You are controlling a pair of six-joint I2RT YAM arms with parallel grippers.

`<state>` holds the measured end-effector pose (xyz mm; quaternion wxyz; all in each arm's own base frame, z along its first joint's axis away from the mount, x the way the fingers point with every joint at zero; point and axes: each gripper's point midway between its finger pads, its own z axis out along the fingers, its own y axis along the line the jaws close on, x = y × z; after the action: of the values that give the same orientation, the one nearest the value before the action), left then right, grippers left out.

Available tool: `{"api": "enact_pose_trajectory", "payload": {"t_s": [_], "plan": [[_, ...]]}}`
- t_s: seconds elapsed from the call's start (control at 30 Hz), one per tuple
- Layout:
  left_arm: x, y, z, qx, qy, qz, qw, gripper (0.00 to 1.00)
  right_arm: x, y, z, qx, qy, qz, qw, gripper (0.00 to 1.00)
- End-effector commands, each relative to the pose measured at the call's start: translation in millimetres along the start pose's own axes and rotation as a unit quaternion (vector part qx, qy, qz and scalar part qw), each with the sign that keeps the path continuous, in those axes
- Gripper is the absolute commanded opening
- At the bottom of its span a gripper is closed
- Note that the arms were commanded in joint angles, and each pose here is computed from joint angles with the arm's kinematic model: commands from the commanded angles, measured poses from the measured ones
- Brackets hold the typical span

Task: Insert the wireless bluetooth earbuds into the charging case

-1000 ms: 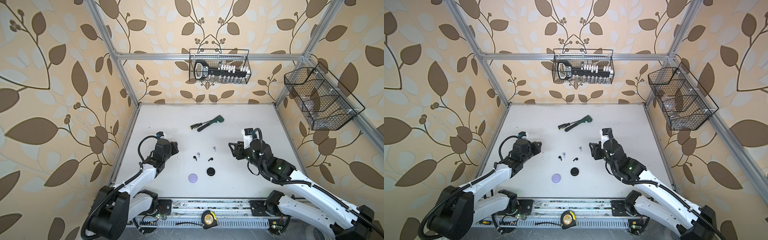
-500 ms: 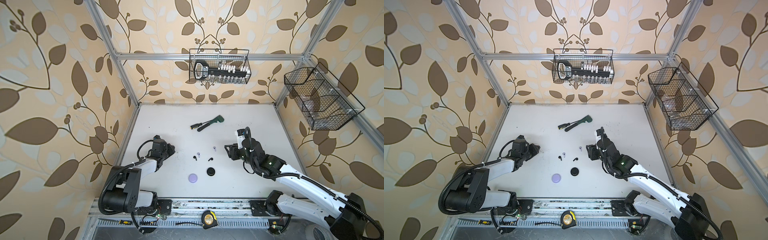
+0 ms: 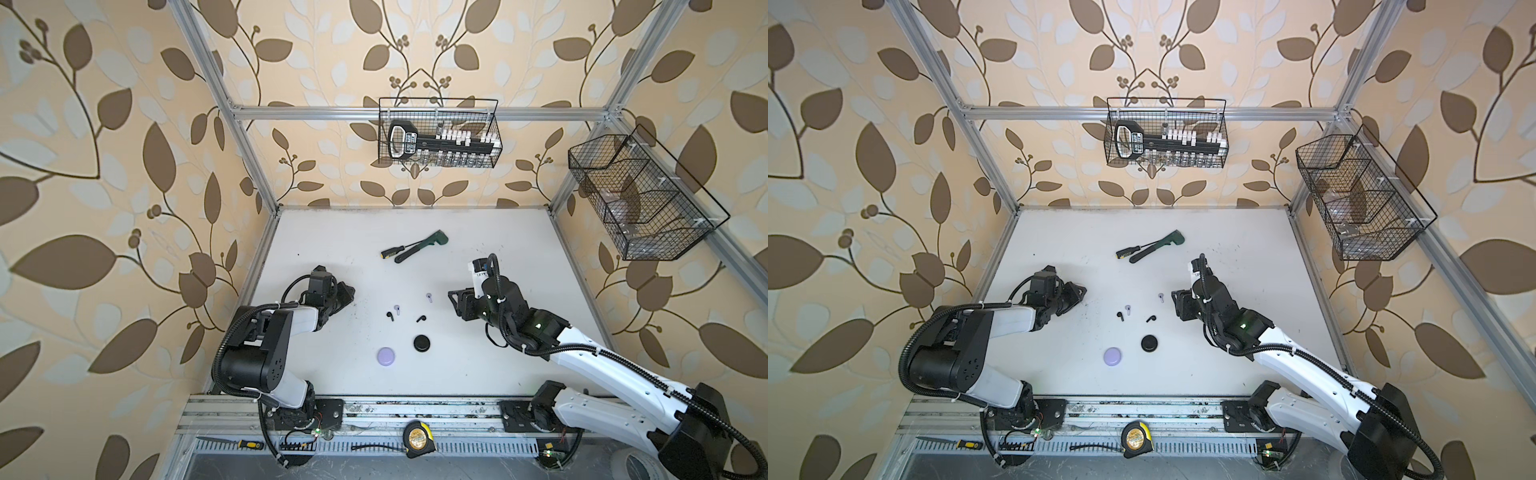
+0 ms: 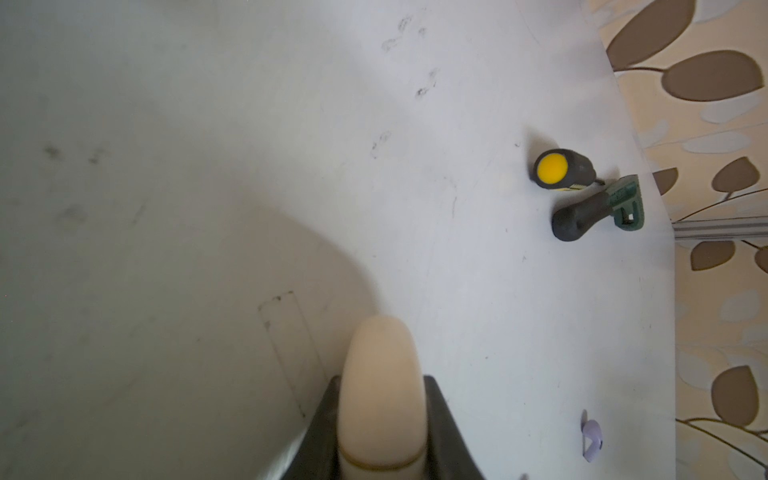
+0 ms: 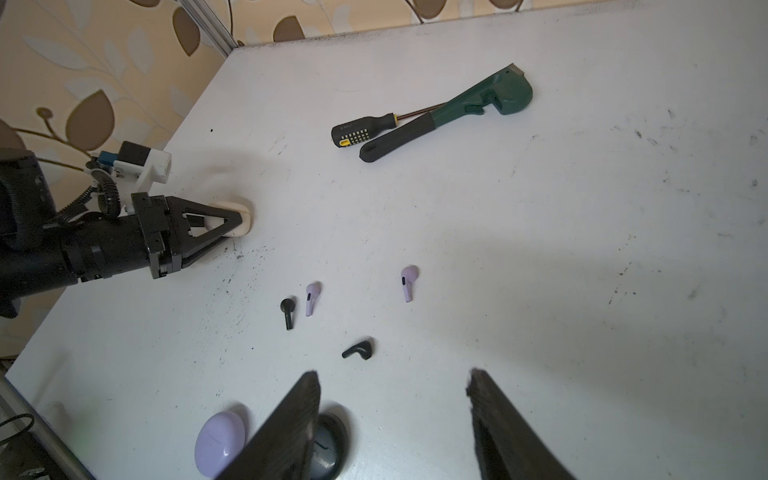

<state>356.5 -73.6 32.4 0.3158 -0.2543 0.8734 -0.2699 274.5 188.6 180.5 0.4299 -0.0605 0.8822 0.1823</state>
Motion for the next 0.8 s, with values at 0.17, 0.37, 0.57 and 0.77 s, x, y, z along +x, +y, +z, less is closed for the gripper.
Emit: {"api": "enact_pose_trajectory", "payload": {"t_s": [0.17, 0.37, 0.57, 0.77], "plan": [[-7.0, 8.8, -0.7, -0.02, -0.005, -0.005, 1.0, 0.06, -5.1, 3.3, 0.4, -0.006, -0.004, 0.002, 1.0, 0.58], [-8.3, 8.2, -5.3, -0.022, -0.009, -0.003, 1.0, 0.23, -4.1, 3.0, 1.7, -0.004, -0.001, 0.001, 1.0, 0.59], [-11.1, 6.1, -5.5, -0.024, -0.009, 0.0, 1.0, 0.41, -5.2, 0.4, 1.9, 0.002, -0.003, -0.001, 1.0, 0.59], [-25.5, -0.6, -13.8, -0.032, -0.026, 0.012, 0.999, 0.64, -7.1, -5.1, 2.2, 0.017, -0.007, -0.008, 1.0, 0.59]]}}
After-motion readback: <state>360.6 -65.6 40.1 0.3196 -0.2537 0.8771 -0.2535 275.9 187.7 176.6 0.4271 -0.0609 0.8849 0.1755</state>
